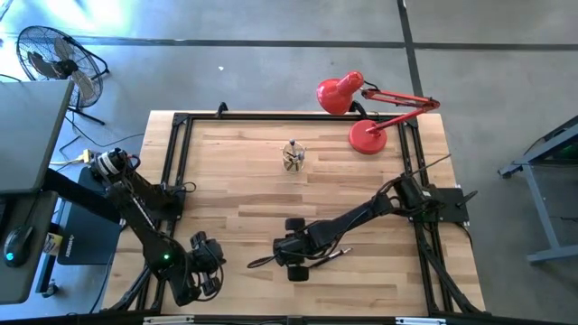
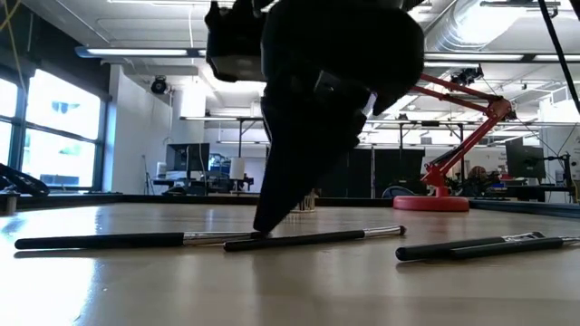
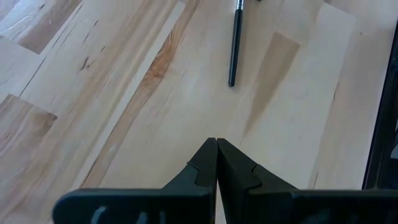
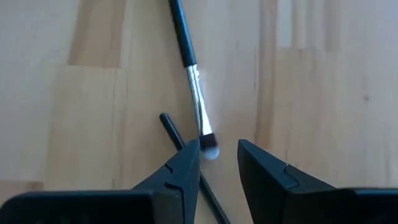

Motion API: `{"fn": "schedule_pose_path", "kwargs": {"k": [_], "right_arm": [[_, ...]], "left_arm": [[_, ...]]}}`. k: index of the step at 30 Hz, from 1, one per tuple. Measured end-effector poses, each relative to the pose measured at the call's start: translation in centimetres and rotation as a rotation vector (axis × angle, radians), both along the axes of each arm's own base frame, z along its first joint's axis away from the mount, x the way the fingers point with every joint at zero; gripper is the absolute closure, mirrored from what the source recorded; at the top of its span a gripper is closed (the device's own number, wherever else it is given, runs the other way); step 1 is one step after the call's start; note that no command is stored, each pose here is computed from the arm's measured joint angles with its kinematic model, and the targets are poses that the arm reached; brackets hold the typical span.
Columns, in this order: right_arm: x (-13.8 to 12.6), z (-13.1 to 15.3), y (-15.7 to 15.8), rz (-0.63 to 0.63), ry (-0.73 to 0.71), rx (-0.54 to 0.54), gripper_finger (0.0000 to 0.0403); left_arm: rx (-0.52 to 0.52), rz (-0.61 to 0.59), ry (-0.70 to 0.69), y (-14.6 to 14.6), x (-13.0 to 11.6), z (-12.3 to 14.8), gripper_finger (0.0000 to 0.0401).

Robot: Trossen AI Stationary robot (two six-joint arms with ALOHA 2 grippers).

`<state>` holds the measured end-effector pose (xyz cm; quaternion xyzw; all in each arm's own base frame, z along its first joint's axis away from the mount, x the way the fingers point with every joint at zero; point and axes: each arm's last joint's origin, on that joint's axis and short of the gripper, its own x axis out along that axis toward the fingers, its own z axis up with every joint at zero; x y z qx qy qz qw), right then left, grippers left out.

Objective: Pick & Place Makeup Brushes
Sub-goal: Put the left foundation brush into the makeup brush holder

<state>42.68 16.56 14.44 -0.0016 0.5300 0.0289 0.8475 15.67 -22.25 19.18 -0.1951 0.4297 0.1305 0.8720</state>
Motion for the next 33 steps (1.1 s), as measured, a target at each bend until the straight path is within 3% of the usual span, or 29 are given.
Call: {"fn": "schedule_pose_path", "kwargs": {"k": [22,25,30,33], "right_arm": [[0.0,-1.0,0.1,-0.006,0.011,-0.033,0.0303],[0.0,-1.0,0.1,-0.006,0.015,-0.036,0.0324],[0.0,-1.1,0.1,-0.004,0.019,-0.028,0.0392],[0.0,-1.0,0.1,-0.018,0.022,-0.012,0.0391]], "left_arm": [[-0.011,0.007,-0.007,-0.1,0.0,0.0,0.0401],[-0.011,0.007,-0.007,-0.1,0.0,0.0,0.0401],[-0.005,0.011,-0.018,0.0,0.1,0.0,0.0401],[-0.002,0.018,-0.040,-0.1,0.2,0.1,0.0401]]}}
